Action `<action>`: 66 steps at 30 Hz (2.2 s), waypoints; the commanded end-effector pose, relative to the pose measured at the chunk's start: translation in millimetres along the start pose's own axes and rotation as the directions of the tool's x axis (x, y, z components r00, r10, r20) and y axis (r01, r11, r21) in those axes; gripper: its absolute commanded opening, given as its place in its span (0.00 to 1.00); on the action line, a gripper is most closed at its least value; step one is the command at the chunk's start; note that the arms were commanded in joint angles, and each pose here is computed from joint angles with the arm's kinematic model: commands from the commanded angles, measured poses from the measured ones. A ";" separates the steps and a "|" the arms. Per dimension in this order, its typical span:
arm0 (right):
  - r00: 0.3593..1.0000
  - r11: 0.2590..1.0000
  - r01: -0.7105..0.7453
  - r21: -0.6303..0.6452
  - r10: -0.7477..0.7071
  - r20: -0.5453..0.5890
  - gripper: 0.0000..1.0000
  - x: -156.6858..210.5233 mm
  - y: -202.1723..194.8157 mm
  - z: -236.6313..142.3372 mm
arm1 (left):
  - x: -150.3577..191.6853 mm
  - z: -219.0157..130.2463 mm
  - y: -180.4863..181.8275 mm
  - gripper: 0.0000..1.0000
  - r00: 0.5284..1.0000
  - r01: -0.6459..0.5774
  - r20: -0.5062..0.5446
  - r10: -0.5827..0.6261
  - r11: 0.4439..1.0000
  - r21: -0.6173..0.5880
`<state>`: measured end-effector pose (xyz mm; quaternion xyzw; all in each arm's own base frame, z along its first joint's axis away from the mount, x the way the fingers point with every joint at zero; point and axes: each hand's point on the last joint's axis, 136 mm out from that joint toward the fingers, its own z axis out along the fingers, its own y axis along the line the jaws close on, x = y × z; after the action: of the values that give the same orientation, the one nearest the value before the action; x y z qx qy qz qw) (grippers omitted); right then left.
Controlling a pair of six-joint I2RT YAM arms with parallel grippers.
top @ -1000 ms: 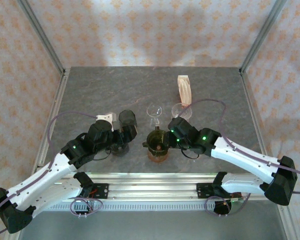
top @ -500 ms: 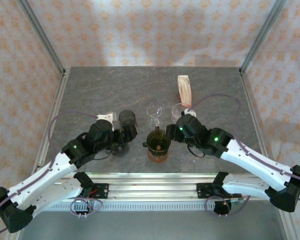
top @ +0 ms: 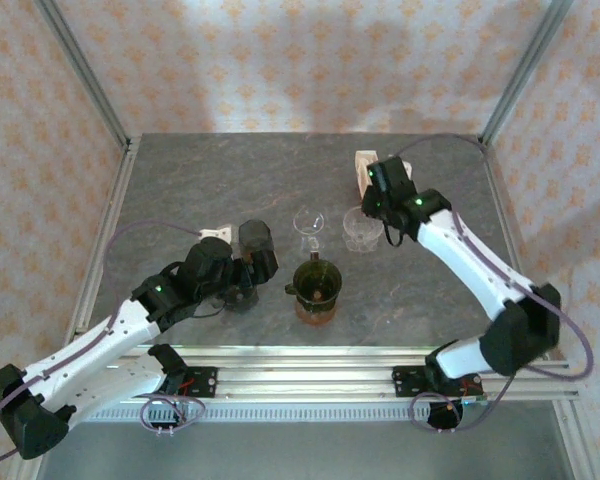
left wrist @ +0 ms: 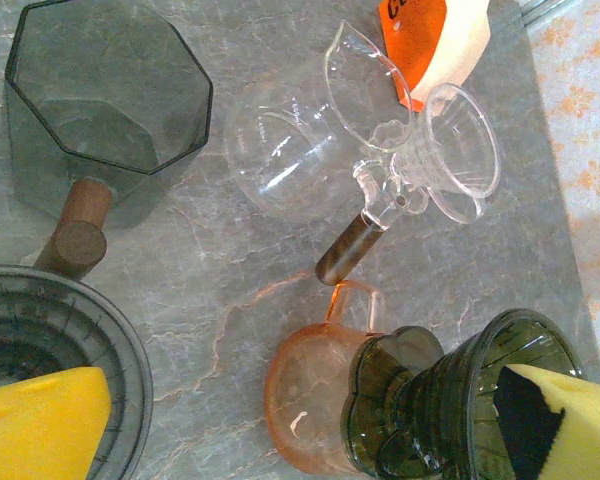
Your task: Place the coffee filter in the dripper
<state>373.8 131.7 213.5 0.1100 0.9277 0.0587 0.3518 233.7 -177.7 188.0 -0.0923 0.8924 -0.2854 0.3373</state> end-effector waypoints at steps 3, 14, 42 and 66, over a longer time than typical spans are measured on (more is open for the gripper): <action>1.000 0.998 0.028 0.051 -0.028 -0.003 0.27 -43.6 -5.7 44.7 | -13.5 -7.9 -21.2 0.99 0.998 -0.043 0.039 0.040 0.997 0.067; 0.997 0.992 0.079 0.101 -0.075 -0.035 0.22 -84.1 6.8 116.9 | -21.1 -7.5 -26.9 0.99 0.994 -0.073 0.094 0.063 0.992 0.104; 0.987 0.974 0.114 0.193 -0.089 -0.136 0.19 -81.3 -6.7 161.8 | -17.9 11.3 -25.6 0.99 0.993 -0.111 0.056 0.108 0.992 0.060; 0.984 0.973 0.126 0.193 -0.099 -0.146 0.18 -79.0 -7.1 164.3 | -18.9 13.7 -25.4 0.99 0.993 -0.111 0.054 0.109 0.993 0.049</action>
<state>538.5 116.6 134.2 0.0843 0.9569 -0.0397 0.2750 250.4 -193.1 187.3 -0.0514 0.8895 -0.2810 0.3566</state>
